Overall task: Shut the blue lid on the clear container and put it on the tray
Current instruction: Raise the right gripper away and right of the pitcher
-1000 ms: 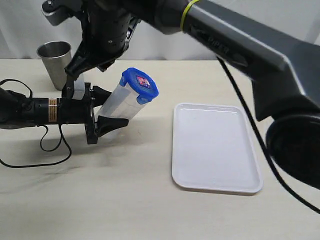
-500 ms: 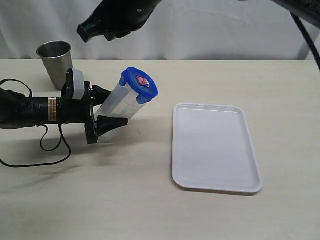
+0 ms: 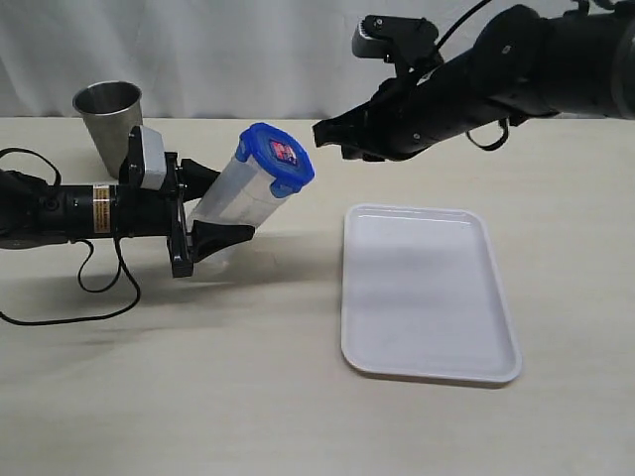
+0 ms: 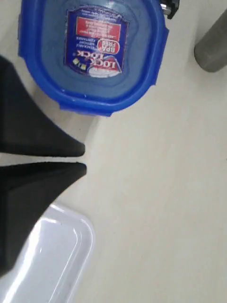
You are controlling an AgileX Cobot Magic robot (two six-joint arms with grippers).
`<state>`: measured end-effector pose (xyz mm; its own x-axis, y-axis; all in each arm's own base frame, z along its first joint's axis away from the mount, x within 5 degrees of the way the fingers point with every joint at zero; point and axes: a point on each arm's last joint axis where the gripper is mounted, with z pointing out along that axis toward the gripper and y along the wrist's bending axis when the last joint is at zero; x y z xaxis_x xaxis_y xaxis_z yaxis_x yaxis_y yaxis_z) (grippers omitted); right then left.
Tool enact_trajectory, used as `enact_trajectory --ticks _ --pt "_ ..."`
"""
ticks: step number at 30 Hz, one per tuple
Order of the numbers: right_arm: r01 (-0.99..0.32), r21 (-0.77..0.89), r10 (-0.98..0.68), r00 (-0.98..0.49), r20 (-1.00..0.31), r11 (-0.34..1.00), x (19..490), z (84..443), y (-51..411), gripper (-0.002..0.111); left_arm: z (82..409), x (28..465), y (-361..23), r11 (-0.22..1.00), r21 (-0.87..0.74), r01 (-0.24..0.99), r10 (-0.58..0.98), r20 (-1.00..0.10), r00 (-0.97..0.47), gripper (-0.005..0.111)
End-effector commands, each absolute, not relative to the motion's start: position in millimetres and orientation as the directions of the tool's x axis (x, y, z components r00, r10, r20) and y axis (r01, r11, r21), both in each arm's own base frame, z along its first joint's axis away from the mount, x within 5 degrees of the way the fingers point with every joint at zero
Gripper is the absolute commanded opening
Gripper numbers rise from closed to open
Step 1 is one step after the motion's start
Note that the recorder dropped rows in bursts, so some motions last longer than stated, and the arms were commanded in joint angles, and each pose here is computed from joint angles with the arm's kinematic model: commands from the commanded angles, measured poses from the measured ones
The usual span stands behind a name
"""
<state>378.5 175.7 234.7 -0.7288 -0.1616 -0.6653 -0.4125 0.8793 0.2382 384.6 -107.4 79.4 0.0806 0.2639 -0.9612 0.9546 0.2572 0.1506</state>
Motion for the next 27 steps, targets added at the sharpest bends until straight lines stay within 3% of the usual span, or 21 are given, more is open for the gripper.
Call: enact_trajectory --ticks 1,20,27 --pt "-0.443 0.331 -0.137 -0.745 -0.653 0.833 382.2 216.8 186.0 0.004 87.9 382.7 -114.9 0.246 0.159 0.956 0.228 -0.968 0.102 0.0" --pt "-0.614 0.437 -0.197 -0.699 -0.687 0.657 373.6 234.3 204.8 0.004 89.2 383.3 -119.7 0.276 0.081 0.958 0.195 -0.98 0.027 0.0" --pt "-0.631 0.326 -0.216 -0.628 -0.748 0.704 377.2 251.7 197.4 0.004 91.2 385.0 -119.4 0.309 0.002 0.951 0.16 -0.986 -0.05 0.0"
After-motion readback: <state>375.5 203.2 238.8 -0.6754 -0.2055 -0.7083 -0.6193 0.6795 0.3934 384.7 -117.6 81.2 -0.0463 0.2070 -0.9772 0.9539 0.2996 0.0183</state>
